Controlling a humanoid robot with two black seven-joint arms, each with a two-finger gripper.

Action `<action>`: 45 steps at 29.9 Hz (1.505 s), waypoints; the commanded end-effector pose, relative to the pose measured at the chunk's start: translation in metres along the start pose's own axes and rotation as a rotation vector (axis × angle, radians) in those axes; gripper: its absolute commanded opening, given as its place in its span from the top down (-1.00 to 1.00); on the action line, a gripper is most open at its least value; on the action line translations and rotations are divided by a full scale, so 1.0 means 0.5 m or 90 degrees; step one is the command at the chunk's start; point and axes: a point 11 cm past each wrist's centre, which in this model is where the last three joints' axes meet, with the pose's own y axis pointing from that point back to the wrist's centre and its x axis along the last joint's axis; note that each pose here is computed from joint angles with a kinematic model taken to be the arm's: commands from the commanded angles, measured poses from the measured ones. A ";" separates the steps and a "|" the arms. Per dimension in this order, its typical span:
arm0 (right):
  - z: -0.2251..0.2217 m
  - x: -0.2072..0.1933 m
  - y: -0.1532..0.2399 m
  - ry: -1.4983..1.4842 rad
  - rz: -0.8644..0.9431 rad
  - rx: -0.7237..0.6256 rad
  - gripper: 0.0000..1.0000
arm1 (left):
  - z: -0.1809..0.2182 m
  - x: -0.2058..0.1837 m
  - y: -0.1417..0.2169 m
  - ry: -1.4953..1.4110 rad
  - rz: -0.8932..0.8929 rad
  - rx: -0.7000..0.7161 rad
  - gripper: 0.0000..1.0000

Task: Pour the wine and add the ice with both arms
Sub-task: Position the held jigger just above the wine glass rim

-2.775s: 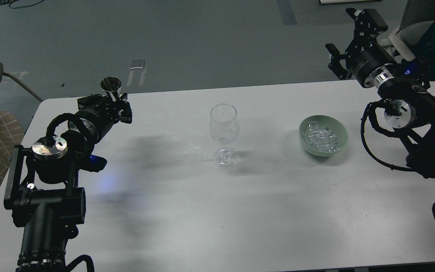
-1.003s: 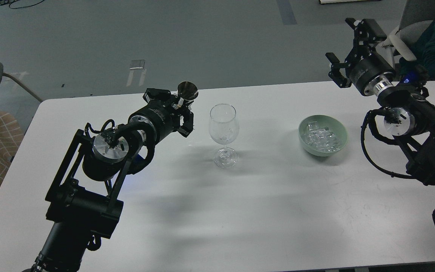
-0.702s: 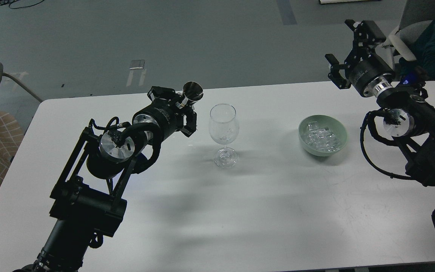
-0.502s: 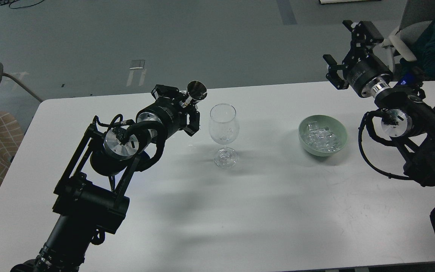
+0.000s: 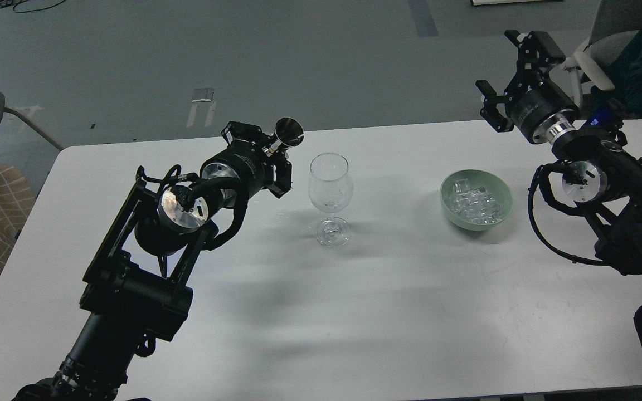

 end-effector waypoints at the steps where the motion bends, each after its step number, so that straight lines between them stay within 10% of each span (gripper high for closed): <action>1: 0.000 0.000 0.000 0.000 0.000 0.000 -1.00 | -0.002 0.000 -0.001 -0.008 0.002 -0.001 1.00; 45: 0.003 0.001 0.002 0.002 0.000 -0.001 -1.00 | -0.031 -0.012 -0.006 -0.128 0.011 -0.027 1.00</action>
